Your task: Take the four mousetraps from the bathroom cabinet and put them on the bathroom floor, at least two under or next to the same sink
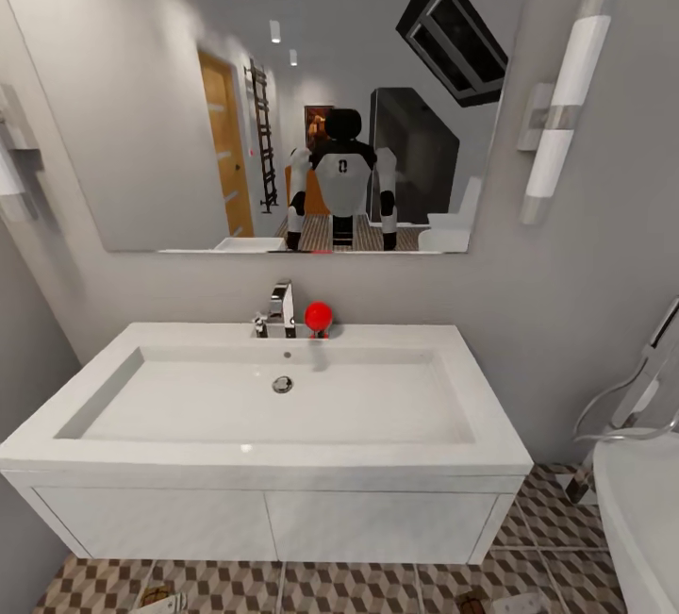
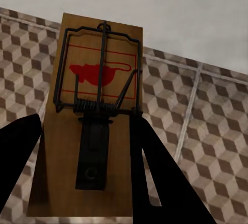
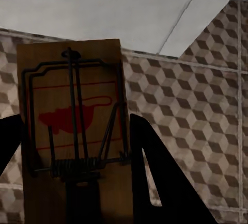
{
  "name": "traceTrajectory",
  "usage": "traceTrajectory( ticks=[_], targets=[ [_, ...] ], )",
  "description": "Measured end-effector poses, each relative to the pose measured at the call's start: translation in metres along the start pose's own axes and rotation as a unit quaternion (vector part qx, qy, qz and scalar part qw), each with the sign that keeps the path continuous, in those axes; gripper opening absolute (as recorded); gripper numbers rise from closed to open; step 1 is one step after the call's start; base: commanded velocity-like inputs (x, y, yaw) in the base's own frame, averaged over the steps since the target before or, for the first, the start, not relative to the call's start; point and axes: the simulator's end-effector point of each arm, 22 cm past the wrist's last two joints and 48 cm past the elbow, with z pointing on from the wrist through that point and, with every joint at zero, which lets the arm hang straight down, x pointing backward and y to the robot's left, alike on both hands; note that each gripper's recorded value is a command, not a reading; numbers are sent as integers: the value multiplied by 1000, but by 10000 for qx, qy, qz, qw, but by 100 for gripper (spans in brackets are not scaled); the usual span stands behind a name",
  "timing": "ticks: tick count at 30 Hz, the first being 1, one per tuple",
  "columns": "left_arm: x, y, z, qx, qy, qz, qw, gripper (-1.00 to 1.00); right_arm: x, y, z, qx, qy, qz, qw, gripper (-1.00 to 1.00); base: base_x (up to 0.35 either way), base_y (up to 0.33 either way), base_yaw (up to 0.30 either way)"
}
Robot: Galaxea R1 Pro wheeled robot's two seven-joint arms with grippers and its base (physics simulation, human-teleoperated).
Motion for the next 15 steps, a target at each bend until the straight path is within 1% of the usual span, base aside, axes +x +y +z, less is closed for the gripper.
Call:
traceTrajectory(
  ticks=[1,2,4,5,7,11,15],
  targets=[
    [1,0,1,-1,0,0,10000,-100,1,11,1,-274,-1,-26,9996,-100,0,0,0],
    [1,0,2,-1,-1,1,10000,-100,1,18,1,-457,-3,-18,9990,-100,0,0,0],
    [3,0,4,-2,-1,0,10000,-100,3,26,2,-656,-5,-6,9978,-100,0,0,0],
    [3,0,5,-3,-2,-1,10000,-100,4,27,3,-668,-3,6,9978,-100,0,0,0],
    [5,0,8,-3,-5,-2,10000,-100,5,19,6,-481,2,19,9988,-100,0,0,0],
    [7,-1,12,-3,-9,-2,10000,-100,8,-8,12,195,9,54,9998,-100,0,0,0],
    [10,-2,16,1,-12,-3,10000,-100,10,-13,16,338,1,63,9994,-100,0,0,0]
  ],
)
